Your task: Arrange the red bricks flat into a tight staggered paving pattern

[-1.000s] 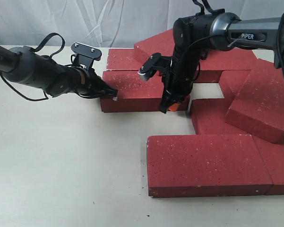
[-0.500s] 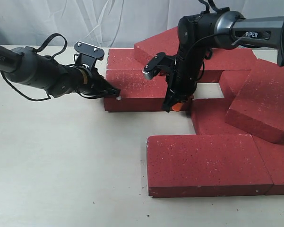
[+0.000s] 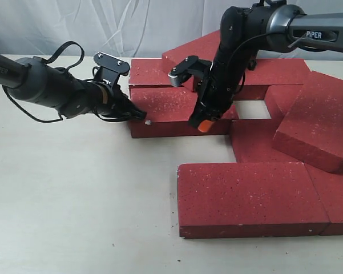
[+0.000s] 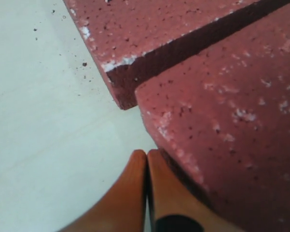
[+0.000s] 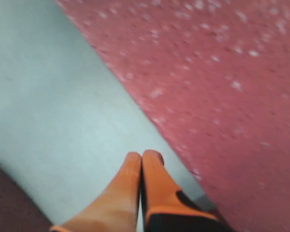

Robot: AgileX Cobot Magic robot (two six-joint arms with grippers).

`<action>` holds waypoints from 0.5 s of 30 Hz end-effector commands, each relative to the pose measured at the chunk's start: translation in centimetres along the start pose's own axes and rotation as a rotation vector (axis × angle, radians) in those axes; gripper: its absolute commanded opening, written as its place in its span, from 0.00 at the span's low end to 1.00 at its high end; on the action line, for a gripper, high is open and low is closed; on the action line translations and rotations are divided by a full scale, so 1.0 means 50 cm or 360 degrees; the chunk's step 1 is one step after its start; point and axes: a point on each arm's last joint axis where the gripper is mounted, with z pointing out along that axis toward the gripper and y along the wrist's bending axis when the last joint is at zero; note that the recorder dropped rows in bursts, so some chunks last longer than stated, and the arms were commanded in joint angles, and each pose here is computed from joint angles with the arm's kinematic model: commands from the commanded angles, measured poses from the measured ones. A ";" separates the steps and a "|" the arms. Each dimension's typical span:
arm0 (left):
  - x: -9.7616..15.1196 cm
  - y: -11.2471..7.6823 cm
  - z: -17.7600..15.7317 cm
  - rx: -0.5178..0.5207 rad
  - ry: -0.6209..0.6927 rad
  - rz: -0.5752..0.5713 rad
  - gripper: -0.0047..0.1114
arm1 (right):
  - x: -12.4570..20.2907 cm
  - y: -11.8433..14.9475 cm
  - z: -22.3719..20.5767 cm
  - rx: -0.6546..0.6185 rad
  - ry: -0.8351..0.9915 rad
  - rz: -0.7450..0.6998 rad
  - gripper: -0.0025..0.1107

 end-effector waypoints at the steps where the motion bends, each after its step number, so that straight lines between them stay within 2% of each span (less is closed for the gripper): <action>1: 0.000 0.001 0.003 0.0001 -0.0003 0.0012 0.04 | 0.003 -0.005 0.006 0.0008 0.0024 -0.0058 0.03; 3: 0.000 0.001 0.003 0.0001 -0.0003 0.0012 0.04 | 0.003 -0.019 0.020 0.0095 0.0029 -0.0078 0.03; 7: 0.001 0.009 0.003 -0.0006 0.0002 0.0045 0.04 | 0.004 -0.025 0.034 0.0121 0.0035 -0.0082 0.03; 10: -0.001 0.022 -0.005 -0.0042 0.0031 0.0032 0.04 | 0.003 -0.021 0.015 0.0124 0.0025 -0.0055 0.03; 12: -0.004 0.041 -0.019 -0.0102 0.0090 0.0013 0.04 | 0.004 -0.002 -0.017 0.0033 0.0020 0.0004 0.03; 15: -0.004 0.050 -0.028 -0.0141 0.0144 -0.0017 0.04 | 0.006 0.024 -0.047 -0.0113 0.0009 0.0008 0.03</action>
